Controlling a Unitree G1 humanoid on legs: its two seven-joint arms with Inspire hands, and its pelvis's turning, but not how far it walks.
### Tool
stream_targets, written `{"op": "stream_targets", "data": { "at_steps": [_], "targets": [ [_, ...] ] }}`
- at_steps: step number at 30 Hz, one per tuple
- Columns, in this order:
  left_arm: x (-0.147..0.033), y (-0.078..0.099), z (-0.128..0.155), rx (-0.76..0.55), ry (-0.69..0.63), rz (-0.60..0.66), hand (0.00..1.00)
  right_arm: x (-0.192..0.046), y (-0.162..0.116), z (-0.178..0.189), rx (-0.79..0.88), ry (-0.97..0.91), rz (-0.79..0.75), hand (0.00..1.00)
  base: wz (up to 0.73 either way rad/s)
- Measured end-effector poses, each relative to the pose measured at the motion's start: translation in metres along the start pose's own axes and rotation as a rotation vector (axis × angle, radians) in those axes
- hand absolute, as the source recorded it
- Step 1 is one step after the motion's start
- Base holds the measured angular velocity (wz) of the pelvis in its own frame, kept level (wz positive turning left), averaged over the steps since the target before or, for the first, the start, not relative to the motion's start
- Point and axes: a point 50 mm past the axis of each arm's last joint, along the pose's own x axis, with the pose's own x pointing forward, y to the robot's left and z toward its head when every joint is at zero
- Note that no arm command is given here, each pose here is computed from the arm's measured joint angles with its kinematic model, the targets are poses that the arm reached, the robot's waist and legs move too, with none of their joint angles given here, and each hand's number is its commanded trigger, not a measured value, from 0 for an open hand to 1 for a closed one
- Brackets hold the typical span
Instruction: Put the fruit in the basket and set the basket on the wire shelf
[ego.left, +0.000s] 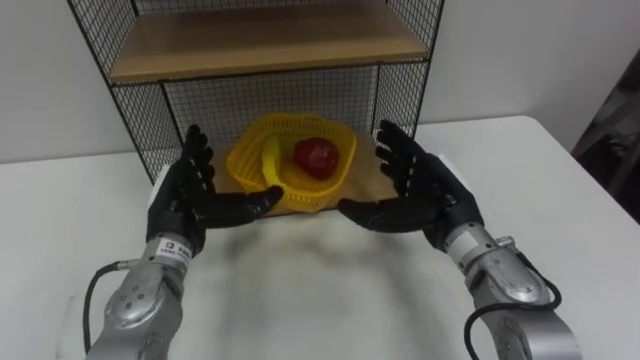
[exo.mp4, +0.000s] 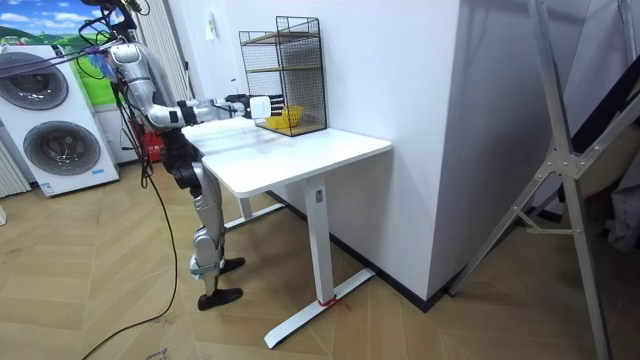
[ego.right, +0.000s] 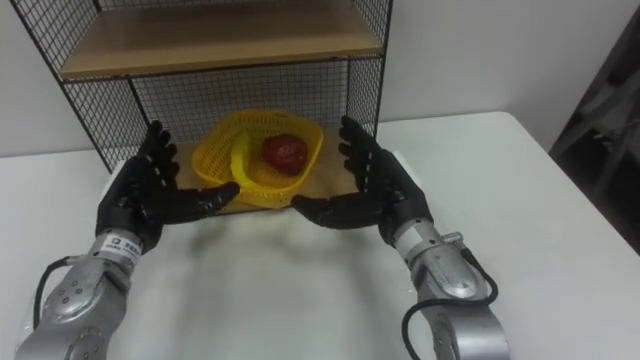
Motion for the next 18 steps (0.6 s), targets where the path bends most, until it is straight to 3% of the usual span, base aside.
{"op": "stream_targets", "data": {
  "at_steps": [11, 18],
  "targets": [
    [-0.01, 0.006, -0.003, 0.021, 0.0, -0.02, 0.0, -0.014, -0.005, -0.003, -0.019, 0.009, 0.02, 0.0, 0.0],
    [-0.04, 0.024, 0.003, 0.026, -0.046, 0.032, 0.0, -0.055, -0.031, 0.015, -0.082, -0.075, -0.155, 0.0, 0.0]
  ]
}}
